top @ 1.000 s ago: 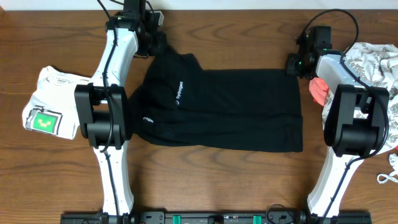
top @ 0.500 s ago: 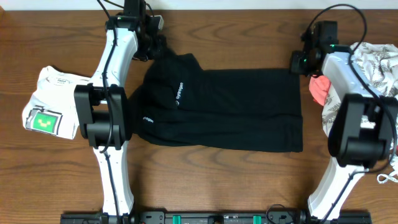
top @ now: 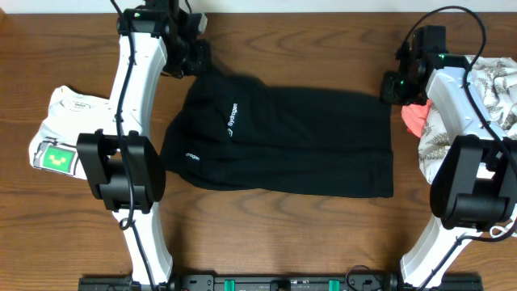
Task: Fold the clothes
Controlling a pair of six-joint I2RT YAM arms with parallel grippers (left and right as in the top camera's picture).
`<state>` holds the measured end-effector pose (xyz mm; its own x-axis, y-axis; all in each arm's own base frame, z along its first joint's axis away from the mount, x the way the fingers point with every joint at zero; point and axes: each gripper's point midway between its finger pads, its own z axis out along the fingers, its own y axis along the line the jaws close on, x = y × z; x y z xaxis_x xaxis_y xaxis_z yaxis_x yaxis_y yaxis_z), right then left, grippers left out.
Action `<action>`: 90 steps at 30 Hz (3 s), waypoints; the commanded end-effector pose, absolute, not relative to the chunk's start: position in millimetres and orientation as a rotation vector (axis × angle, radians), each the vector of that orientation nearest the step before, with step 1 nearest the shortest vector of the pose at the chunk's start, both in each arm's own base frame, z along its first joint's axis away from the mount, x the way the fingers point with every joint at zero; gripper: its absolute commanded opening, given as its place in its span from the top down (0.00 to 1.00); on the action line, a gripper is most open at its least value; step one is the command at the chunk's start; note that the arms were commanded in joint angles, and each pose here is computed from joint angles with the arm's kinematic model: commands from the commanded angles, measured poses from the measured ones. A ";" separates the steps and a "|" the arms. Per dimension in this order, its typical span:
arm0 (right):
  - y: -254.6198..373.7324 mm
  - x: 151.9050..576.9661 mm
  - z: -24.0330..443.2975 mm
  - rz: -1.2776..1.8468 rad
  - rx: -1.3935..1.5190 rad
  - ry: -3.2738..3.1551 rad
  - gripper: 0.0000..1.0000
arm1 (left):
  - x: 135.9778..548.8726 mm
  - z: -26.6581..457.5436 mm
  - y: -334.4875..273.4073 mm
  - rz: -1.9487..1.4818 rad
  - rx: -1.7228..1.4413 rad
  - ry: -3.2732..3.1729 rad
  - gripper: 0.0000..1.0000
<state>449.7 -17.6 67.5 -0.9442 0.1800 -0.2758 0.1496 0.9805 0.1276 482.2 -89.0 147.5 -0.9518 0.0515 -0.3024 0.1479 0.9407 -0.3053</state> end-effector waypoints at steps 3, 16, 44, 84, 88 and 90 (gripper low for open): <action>-14.2 436.1 78.9 0.220 0.273 2.863 0.99 | 474.5 146.0 -81.6 -0.441 0.121 2.846 0.94; -35.0 414.2 127.8 0.206 0.341 2.810 0.99 | 441.8 133.3 -39.5 -0.241 0.022 3.018 0.94; -28.2 348.2 105.2 0.196 0.402 3.081 0.99 | 369.8 102.4 -25.8 -0.266 -0.087 3.328 0.94; 70.3 341.5 77.7 0.369 -0.028 3.107 0.82 | 453.6 134.8 -89.2 -0.474 0.060 2.880 0.39; 71.6 336.2 62.6 0.371 -0.008 3.116 0.82 | 460.4 119.1 -93.5 -0.475 0.069 2.890 0.38; 71.4 333.9 54.9 0.371 -0.003 3.117 0.82 | 462.6 110.8 -93.7 -0.476 0.066 2.900 0.38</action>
<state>341.5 73.4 65.0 -0.9993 -0.0249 -0.0287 -0.0314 0.9667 0.2540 459.7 -94.1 126.9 -0.9710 0.0214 -0.2380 0.0962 0.9466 -0.3076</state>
